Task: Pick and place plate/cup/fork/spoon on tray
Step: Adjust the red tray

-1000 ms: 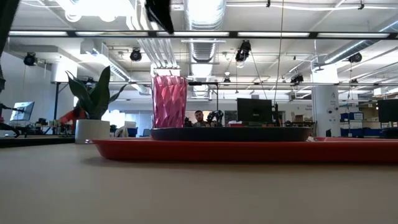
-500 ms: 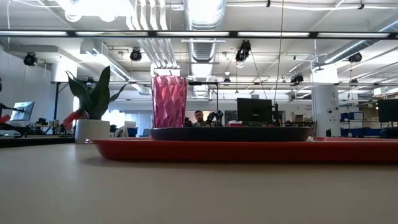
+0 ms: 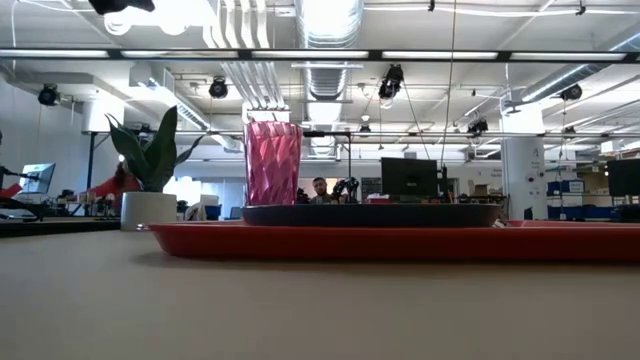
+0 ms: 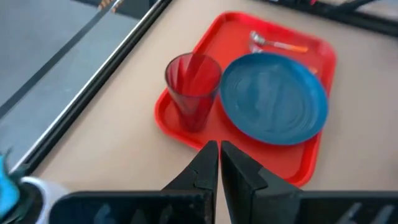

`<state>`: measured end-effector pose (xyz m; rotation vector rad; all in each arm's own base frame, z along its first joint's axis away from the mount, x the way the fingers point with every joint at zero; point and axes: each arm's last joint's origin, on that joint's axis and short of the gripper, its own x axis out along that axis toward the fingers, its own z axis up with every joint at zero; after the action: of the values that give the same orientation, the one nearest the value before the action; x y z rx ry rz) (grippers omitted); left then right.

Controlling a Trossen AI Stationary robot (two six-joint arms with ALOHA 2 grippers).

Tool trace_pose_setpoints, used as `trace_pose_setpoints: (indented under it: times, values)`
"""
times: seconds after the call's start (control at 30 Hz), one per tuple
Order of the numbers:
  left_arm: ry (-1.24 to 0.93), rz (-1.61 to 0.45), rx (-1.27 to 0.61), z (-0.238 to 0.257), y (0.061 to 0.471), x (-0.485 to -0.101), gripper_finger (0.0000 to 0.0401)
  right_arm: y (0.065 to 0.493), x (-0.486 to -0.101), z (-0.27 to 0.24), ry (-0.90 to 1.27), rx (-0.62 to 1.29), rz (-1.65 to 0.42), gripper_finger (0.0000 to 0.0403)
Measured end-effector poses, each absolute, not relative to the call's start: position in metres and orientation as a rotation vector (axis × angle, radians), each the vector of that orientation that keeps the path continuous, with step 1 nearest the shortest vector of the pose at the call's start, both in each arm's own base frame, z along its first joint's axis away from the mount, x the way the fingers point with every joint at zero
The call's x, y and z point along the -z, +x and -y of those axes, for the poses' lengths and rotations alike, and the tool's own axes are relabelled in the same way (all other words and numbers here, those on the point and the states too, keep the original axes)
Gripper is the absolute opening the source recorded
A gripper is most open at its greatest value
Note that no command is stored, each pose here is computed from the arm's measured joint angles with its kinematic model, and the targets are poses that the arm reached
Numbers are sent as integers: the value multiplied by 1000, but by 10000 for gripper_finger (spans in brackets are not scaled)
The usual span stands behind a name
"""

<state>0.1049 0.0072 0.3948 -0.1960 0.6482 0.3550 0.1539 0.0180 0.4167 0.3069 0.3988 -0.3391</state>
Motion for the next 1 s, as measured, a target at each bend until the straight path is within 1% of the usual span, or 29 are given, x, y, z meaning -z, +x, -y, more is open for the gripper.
trace_pose_setpoints:
  times: [0.13, 0.3, 0.47, 0.6, 0.7, 0.87, 1.0]
  values:
    - [-208, -588, -342, -7, 94, -390, 1, 152, -399, -18, 332, 300, -364, 8]
    - [-215, -545, -337, -7, 80, -391, 1, 153, -362, -20, 405, 249, -321, 8]
    - [-223, -540, -339, -7, 74, -385, 1, 146, -315, -19, 578, 287, -355, 8]
    - [-241, -545, -345, -7, 72, -380, 1, 147, -287, -22, 723, 231, -374, 8]
    - [-242, -543, -345, -7, 73, -380, 1, 149, -270, -25, 813, 227, -416, 8]
    - [-242, -534, -343, -7, 73, -382, 1, 150, -246, -36, 927, 222, -547, 8]
    - [-242, -533, -343, -7, 73, -382, 1, 147, -233, -45, 1005, 272, -693, 8]
